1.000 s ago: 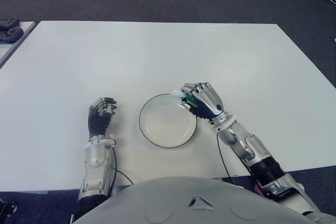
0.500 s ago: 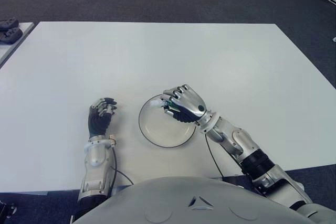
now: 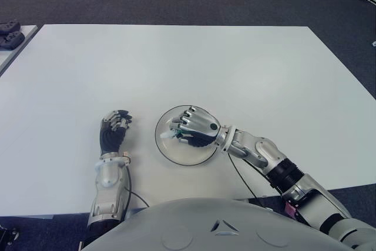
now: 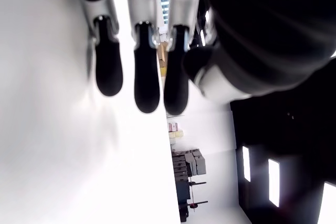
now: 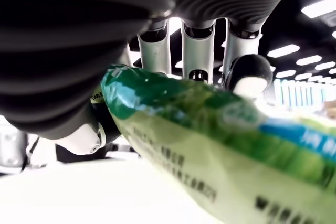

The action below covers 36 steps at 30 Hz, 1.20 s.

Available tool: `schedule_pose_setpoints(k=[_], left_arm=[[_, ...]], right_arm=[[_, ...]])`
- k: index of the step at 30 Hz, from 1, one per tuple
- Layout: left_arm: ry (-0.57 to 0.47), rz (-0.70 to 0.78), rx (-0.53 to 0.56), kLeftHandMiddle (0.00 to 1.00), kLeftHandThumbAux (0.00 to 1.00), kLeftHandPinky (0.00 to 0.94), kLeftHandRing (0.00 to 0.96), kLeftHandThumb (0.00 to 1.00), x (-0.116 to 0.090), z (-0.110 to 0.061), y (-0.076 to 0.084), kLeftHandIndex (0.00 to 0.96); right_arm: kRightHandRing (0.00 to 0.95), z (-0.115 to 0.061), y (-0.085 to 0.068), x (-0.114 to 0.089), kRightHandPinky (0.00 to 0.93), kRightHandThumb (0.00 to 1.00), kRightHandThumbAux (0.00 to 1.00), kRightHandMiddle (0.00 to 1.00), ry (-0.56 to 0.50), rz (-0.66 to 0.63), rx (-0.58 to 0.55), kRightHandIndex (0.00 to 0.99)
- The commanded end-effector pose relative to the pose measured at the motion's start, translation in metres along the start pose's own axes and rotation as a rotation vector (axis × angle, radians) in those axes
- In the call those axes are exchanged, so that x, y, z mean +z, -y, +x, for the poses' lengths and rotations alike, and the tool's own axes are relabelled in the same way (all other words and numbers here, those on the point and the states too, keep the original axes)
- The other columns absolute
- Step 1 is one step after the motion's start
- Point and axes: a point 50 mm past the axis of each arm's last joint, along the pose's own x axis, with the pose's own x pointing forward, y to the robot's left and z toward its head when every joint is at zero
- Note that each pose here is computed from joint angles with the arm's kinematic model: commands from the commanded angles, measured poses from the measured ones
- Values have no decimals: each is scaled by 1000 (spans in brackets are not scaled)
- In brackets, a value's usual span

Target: Put the toothpaste on the table into the plate.

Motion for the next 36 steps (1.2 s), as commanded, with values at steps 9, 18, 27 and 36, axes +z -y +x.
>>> schedule_pose_setpoints(k=[9,18,27,36], left_arm=[[-84,16,-24,522,723,524,536,699,-18,-6,-1,433],[-81,16,-31,528,722,526,537,700,-20,-5,-3,433],[-89,17,-29,536,722,525,541,701,-20,-5,-3,433],[-88,14,-24,535,722,518,538,701,-20,-4,-4,433]], right_arm=[[864,-2,-15,3,851,706,718,868,46,-14,14,440],[159,-4,-3,0,225,237,419,149,33,93,19,105],[5,-6,1,0,8,97,304,5,22,78,-13,3],[0,-9,3,-2,0,88,271,0,30,84,-62,0]])
